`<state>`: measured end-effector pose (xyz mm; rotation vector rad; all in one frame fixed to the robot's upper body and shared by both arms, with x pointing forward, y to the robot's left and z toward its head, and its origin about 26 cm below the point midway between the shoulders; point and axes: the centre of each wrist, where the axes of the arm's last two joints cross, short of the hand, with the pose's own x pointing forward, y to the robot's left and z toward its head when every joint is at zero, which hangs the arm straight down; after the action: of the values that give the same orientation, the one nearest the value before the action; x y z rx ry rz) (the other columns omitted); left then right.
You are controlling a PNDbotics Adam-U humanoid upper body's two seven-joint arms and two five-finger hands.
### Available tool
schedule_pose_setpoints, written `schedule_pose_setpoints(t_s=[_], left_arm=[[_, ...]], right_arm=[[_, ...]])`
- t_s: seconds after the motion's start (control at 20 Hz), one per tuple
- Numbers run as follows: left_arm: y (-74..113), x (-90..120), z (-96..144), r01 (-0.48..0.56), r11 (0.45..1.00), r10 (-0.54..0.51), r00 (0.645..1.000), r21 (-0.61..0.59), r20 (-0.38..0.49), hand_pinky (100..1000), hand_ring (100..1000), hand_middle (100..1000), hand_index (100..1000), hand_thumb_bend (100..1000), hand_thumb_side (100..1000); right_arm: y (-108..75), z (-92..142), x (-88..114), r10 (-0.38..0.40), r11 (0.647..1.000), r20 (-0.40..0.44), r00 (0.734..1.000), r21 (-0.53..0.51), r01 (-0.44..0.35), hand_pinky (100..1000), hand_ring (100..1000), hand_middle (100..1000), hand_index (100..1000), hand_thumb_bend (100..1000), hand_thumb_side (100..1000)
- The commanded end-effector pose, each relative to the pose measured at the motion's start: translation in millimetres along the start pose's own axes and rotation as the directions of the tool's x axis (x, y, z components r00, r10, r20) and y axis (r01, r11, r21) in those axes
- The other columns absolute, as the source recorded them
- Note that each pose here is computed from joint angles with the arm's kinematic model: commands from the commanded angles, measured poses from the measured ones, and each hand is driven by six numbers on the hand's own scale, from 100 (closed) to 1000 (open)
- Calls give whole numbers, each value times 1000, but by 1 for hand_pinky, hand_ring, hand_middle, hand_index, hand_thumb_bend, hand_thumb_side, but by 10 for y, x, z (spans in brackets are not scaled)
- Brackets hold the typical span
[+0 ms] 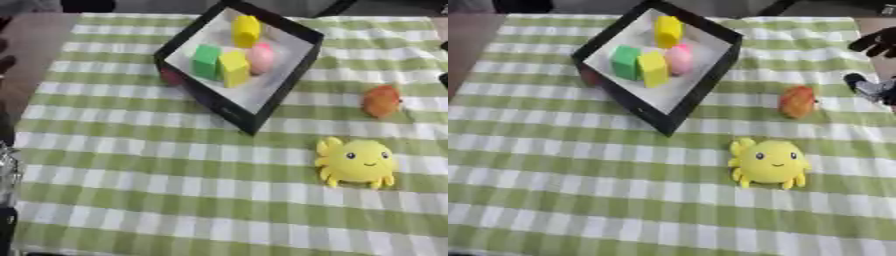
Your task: Pick up objects on the table and place them in the box.
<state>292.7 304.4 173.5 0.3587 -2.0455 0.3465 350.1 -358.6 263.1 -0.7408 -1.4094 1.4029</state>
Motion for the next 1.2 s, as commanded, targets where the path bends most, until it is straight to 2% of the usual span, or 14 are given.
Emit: schedule_pose_setpoints(t_s=[0.05, 0.5, 0.85, 1.2], left_arm=[[11, 73, -34, -2, 1000, 2, 1000, -1, 28, 826, 807, 795, 845, 417, 606], [-17, 80, -37, -5, 1000, 6, 1000, -11, 29, 825, 806, 793, 844, 415, 610], [-25, 83, -36, -9, 1000, 10, 1000, -11, 29, 825, 806, 792, 843, 416, 611], [-34, 90, -34, -12, 1000, 13, 999, -13, 32, 824, 804, 789, 842, 415, 610]], right_arm=[[-141, 96, 90, 71, 997, 11, 997, -8, -71, 876, 863, 847, 888, 220, 453], [-94, 113, 339, 108, 994, 46, 993, 26, -109, 873, 860, 847, 888, 253, 409], [-78, 81, 402, 106, 994, 37, 994, 36, -108, 867, 848, 832, 876, 280, 338], [-37, -4, 422, 114, 991, 38, 993, 72, -117, 864, 844, 827, 873, 292, 324]])
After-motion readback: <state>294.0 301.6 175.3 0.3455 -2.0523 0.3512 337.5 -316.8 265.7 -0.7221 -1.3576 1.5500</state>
